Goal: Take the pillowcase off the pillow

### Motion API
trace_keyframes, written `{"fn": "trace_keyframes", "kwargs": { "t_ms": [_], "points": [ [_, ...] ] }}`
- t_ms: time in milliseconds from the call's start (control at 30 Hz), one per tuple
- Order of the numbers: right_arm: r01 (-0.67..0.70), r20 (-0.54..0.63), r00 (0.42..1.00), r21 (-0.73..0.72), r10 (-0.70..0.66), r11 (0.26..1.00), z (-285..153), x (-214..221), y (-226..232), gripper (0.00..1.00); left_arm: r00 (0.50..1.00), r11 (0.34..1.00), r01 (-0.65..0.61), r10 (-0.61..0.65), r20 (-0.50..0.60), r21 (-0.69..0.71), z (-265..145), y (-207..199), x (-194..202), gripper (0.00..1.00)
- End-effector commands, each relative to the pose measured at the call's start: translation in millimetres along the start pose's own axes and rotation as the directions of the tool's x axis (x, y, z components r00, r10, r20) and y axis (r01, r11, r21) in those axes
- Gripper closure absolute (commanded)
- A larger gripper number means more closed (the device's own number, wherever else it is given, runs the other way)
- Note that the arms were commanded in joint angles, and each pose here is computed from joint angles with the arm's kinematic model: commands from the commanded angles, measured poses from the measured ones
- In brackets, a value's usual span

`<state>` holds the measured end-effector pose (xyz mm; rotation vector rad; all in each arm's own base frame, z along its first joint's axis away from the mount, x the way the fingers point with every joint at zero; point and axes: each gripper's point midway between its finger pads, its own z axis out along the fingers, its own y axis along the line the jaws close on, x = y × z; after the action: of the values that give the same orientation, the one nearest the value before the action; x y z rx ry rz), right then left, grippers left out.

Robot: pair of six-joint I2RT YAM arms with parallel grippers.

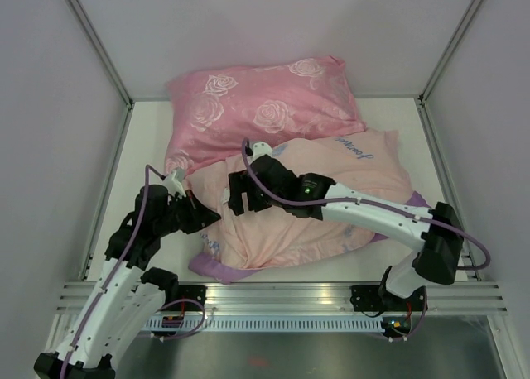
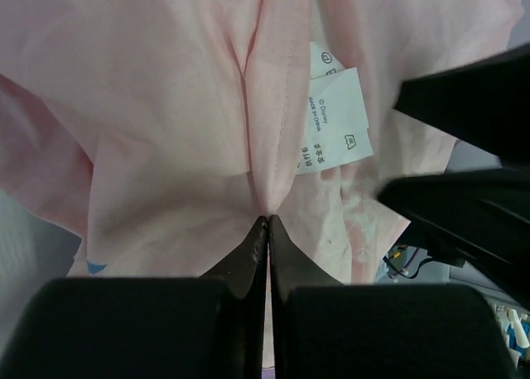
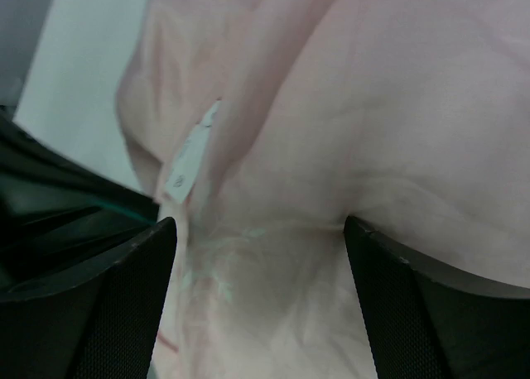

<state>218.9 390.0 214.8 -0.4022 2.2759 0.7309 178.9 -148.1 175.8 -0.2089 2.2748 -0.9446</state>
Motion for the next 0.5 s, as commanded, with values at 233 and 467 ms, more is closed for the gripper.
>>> {"fn": "trace_keyframes", "kwargs": {
  "t_ms": [233,467],
  "points": [
    [-0.017,-0.008,1.0,0.153,0.019,0.988,44,8,-14,0.33,1.0,0.999,0.031,-0.031,0.001,-0.018,-3,-1,-1,0.98],
    [-0.04,0.081,0.997,0.318,0.015,0.947,10,11,-62,0.73,0.999,0.994,0.051,-0.05,0.016,-0.094,-1,13,-3,0.98]
  ]
}}
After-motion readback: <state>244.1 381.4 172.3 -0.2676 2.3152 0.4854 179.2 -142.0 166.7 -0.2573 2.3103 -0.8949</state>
